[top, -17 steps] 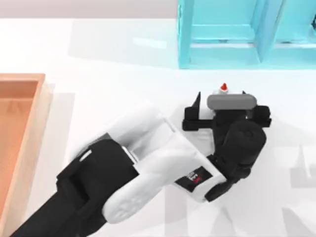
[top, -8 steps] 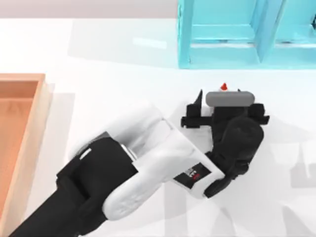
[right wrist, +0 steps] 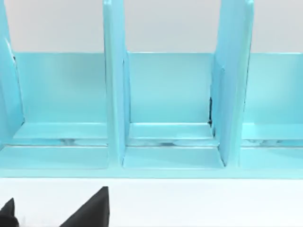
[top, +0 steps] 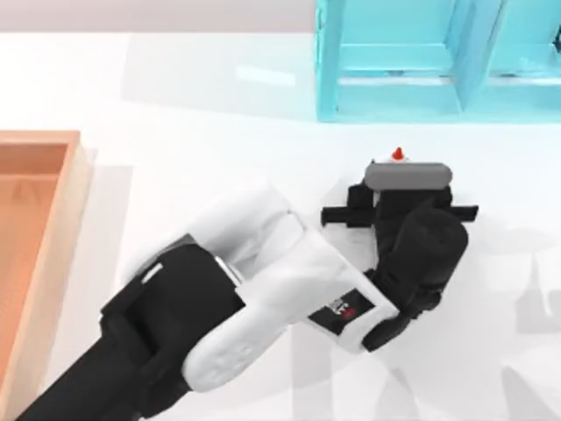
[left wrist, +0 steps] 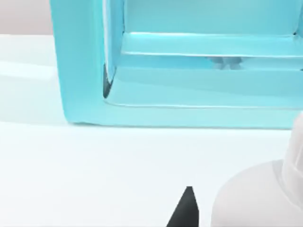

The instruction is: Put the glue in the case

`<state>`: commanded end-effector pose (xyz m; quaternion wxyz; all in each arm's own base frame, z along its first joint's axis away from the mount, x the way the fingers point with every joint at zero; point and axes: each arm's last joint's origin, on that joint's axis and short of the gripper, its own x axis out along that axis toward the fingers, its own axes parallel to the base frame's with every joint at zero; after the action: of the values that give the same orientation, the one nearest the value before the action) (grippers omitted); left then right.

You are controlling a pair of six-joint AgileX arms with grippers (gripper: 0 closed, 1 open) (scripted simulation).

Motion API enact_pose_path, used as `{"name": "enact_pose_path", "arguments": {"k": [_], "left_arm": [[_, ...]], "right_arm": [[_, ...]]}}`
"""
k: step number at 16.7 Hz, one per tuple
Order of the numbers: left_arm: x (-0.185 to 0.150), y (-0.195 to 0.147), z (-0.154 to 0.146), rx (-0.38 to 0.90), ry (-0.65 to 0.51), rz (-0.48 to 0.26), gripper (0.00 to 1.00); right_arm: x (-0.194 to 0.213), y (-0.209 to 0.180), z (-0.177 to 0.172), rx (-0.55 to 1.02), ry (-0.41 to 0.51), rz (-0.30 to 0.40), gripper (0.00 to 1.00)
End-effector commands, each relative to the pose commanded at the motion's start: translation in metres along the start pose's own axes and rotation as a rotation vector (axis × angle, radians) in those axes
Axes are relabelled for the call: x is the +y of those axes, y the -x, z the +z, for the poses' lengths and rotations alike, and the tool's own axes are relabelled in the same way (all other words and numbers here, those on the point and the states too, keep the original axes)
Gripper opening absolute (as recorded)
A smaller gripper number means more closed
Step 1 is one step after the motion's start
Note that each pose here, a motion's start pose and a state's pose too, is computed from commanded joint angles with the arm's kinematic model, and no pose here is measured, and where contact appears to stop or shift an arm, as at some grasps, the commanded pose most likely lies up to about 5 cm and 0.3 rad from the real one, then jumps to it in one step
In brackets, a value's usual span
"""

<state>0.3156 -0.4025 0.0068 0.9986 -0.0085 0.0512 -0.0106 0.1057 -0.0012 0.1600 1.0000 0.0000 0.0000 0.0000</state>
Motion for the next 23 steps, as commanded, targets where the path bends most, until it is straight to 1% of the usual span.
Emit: {"name": "enact_pose_path", "arguments": {"k": [1, 2, 12, 14, 20, 23], "left_arm": [[0.000, 0.000, 0.000, 0.000, 0.000, 0.000, 0.02], [0.000, 0.000, 0.000, 0.000, 0.000, 0.000, 0.00], [-0.001, 0.002, 0.004, 0.005, -0.006, -0.003, 0.00], [-0.002, 0.003, 0.021, 0.010, -0.013, -0.008, 0.00], [-0.005, 0.010, 0.094, -0.008, 0.009, -0.009, 0.00], [-0.003, 0.011, 0.100, -0.001, 0.000, -0.003, 0.00]], "right_arm": [[0.000, 0.000, 0.000, 0.000, 0.000, 0.000, 1.00], [0.000, 0.000, 0.000, 0.000, 0.000, 0.000, 1.00], [0.000, 0.000, 0.000, 0.000, 0.000, 0.000, 1.00], [0.000, 0.000, 0.000, 0.000, 0.000, 0.000, 1.00], [0.000, 0.000, 0.000, 0.000, 0.000, 0.000, 1.00], [0.000, 0.000, 0.000, 0.000, 0.000, 0.000, 1.00]]}}
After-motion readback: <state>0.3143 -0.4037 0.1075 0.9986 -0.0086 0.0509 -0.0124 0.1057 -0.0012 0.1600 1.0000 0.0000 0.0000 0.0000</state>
